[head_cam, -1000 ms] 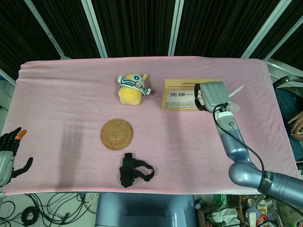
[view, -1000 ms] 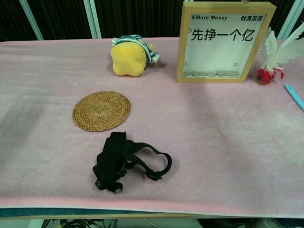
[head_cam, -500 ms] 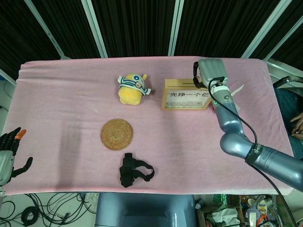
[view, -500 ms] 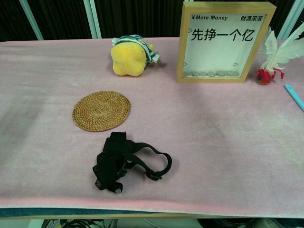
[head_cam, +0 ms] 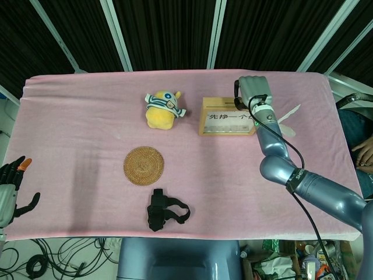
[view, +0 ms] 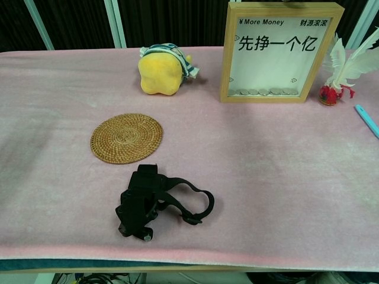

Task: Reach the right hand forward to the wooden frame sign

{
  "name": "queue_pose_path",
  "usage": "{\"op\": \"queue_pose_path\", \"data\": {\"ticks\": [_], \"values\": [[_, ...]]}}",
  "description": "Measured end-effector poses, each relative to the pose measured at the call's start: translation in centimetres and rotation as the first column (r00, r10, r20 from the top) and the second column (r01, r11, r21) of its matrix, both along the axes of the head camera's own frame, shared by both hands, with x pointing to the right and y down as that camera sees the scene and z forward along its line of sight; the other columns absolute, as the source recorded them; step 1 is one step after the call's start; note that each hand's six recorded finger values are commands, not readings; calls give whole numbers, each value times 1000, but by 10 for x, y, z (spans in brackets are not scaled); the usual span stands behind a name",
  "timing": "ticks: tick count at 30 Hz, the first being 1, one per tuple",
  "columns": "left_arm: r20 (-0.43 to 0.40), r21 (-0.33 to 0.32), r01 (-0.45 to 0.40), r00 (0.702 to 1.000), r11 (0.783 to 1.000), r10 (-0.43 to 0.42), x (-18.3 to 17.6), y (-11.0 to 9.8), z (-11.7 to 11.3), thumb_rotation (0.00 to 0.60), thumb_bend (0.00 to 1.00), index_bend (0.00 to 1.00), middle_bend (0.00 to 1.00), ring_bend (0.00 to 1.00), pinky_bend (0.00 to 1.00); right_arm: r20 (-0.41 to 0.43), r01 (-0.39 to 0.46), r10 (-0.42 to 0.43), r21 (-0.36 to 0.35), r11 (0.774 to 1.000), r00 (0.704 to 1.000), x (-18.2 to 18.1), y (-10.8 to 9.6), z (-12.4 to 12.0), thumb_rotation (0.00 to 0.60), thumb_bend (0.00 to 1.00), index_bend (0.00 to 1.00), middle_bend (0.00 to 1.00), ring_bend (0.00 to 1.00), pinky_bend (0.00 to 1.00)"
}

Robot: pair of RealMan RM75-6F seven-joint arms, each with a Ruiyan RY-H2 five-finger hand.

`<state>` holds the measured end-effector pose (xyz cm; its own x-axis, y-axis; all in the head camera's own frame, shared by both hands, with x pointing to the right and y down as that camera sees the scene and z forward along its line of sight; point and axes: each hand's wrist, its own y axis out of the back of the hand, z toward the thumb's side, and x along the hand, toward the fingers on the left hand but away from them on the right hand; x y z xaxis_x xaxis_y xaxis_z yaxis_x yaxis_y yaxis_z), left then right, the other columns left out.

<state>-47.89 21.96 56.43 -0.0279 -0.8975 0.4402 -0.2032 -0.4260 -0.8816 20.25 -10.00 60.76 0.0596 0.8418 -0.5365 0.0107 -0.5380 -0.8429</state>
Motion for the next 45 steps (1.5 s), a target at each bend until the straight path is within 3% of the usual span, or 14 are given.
{"op": "queue_pose_path", "data": {"ticks": [38,45], "values": [[2,2,1,1000,1000,-1,-1,-1,0,600,354,66,5,0,0,-2,9,-9,-28,1000,1000,0,8,6,600,469,672,935,988,964],[2,0,2,1000,1000,-2,-1,-1,0,600,354,66,5,0,0,-16,11,-12,-33,999,1000,3,8,8,600,448,559,935,988,964]]}}
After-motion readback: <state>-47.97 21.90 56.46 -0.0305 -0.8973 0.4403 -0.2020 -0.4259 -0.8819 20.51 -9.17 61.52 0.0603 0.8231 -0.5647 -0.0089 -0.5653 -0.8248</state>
